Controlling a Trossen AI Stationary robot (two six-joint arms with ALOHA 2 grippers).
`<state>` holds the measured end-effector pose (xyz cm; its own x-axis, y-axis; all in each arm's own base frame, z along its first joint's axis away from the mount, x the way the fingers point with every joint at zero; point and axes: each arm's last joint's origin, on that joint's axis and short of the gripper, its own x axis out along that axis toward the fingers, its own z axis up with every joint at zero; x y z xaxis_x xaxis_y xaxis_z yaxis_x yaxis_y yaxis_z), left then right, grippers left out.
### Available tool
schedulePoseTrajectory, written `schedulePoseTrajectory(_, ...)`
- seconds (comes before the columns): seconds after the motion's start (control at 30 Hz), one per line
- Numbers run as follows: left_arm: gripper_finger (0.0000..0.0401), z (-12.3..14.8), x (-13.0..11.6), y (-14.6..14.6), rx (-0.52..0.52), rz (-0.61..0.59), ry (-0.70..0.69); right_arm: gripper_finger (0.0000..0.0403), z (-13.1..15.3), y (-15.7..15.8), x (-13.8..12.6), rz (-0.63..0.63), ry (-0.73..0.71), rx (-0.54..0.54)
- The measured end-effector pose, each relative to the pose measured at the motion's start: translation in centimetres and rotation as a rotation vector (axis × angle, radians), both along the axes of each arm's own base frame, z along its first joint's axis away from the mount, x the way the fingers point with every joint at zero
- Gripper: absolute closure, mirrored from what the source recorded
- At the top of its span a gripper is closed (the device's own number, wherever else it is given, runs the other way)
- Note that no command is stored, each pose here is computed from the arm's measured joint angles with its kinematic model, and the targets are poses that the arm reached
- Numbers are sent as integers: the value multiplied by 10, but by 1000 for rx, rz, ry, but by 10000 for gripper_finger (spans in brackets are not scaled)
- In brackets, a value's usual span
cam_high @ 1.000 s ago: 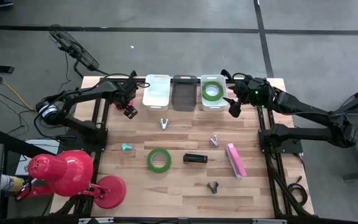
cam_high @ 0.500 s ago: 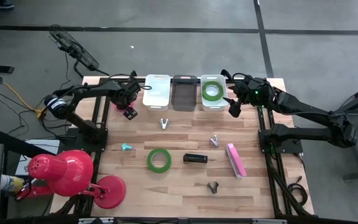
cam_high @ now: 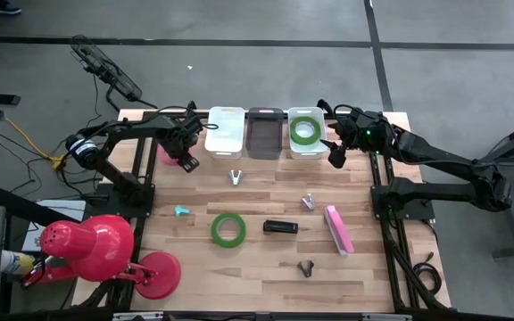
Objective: Pick and place Stapler, Stapler remover, tape
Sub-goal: Put the pink tape into the right white bin
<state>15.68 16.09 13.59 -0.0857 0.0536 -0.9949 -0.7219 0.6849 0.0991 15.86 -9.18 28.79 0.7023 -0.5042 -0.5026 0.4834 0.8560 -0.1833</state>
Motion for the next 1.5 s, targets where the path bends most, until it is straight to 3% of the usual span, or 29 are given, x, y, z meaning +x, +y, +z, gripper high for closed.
schedulePoseTrajectory(0.13,319,0,0,0,-1,11,3,146,0,0,0,0,0,0)
schedulePoseTrajectory(1.2,319,24,-5,-7,41,31,-101,146,-1,0,0,0,7,4)
schedulePoseTrajectory(1.5,320,60,9,8,92,14,-147,146,-1,0,0,0,6,4)
